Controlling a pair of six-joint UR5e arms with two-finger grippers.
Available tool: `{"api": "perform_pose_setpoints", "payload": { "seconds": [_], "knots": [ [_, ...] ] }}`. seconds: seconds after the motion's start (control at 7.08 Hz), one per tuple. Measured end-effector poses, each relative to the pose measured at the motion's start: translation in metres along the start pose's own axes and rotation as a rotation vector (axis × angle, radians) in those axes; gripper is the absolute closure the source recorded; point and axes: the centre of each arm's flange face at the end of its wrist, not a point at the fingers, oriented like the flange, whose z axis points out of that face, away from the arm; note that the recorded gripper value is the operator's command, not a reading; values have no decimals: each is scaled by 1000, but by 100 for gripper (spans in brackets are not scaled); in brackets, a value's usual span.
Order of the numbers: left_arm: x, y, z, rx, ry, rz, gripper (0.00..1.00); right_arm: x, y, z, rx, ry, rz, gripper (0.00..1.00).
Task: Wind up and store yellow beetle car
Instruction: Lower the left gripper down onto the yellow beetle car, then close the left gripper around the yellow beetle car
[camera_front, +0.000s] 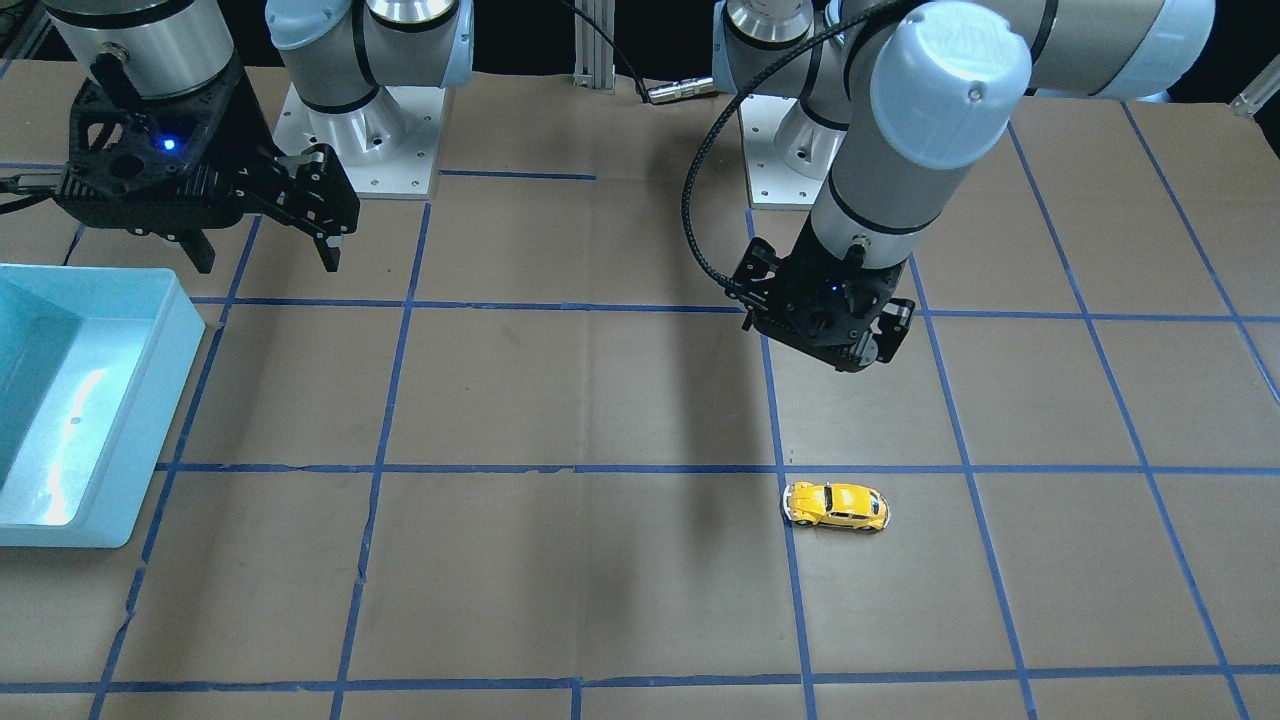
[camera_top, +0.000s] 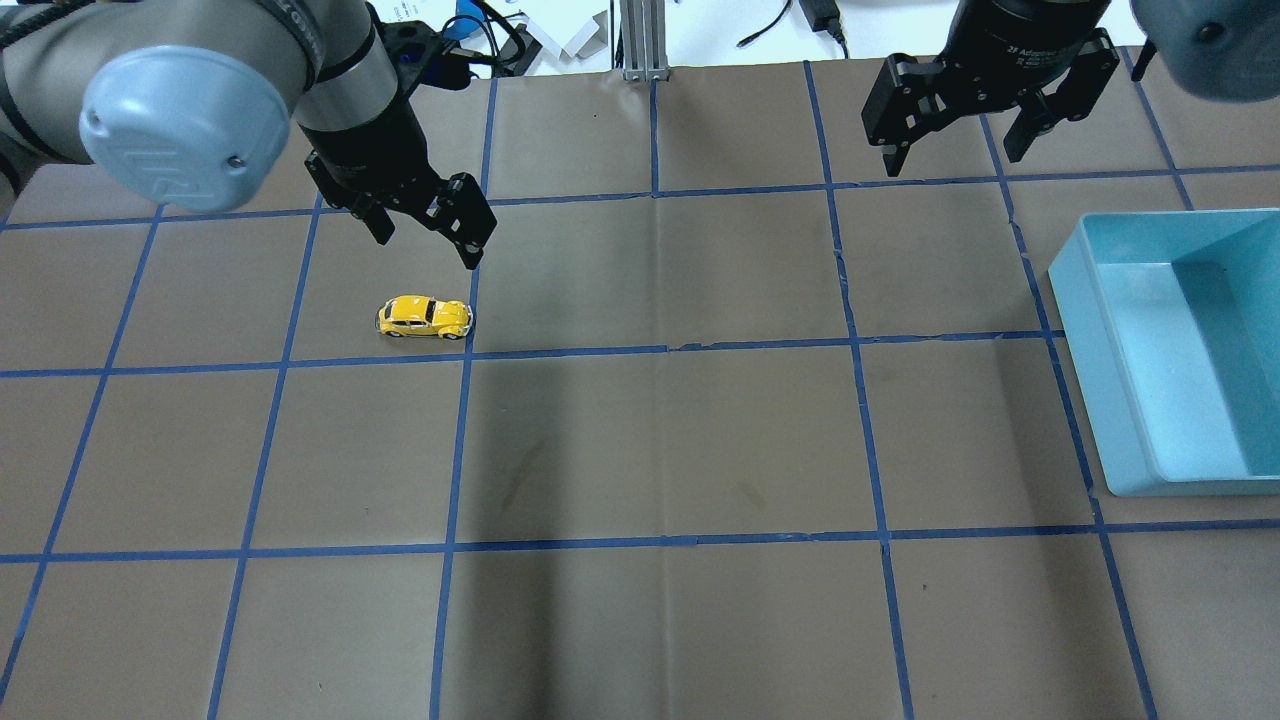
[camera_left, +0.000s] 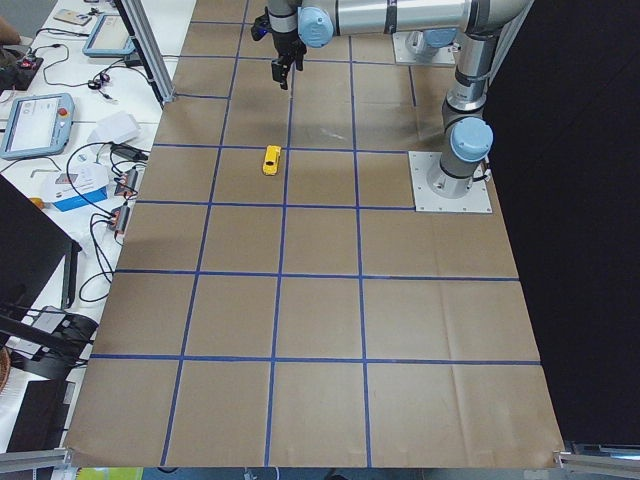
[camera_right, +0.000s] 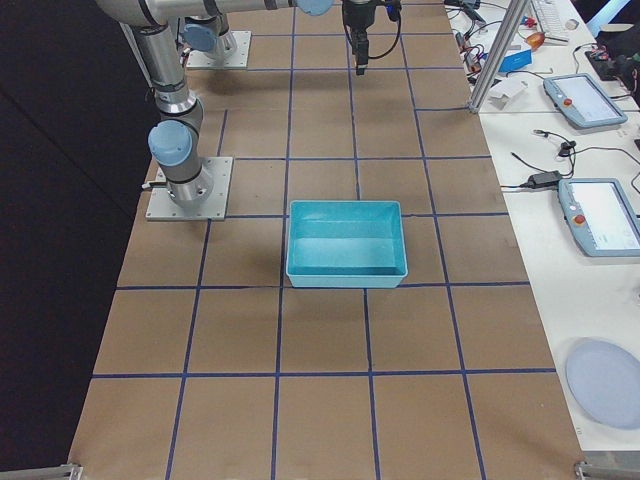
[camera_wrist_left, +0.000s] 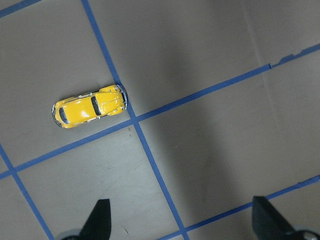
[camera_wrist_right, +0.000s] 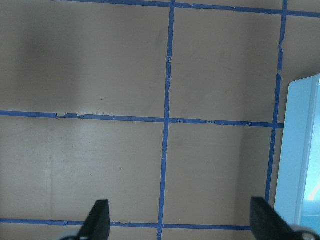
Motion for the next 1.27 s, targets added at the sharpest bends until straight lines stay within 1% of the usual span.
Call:
{"api": "perform_pose_setpoints", "payload": {
  "seconds": [0.14,0.28,0.42,0.57,0.71,0.85,0.99,1.13,1.27],
  "knots": [
    [-5,-2,30,15,-13,147,0,0,0,0,-1,0,0,0],
    [-12,-7,61,31,-45,302,0,0,0,0,-1,0,0,0],
    [-21,-14,88,38,-93,471,0,0,0,1,-2,0,1,0],
    [-31,-20,109,34,-134,646,0,0,0,1,-2,0,2,0],
    [-44,-23,125,20,-150,806,2,0,0,1,-2,-1,3,0],
    [-65,-19,135,12,-155,931,2,0,0,1,-2,-2,3,0],
    [-87,-13,141,11,-155,1007,2,0,0,1,-2,-2,4,0],
    [-102,-9,147,10,-148,1040,2,1,0,1,-3,-2,4,0],
    [-112,-8,156,8,-136,1035,6,1,0,2,-3,-2,5,0]
  ]
}}
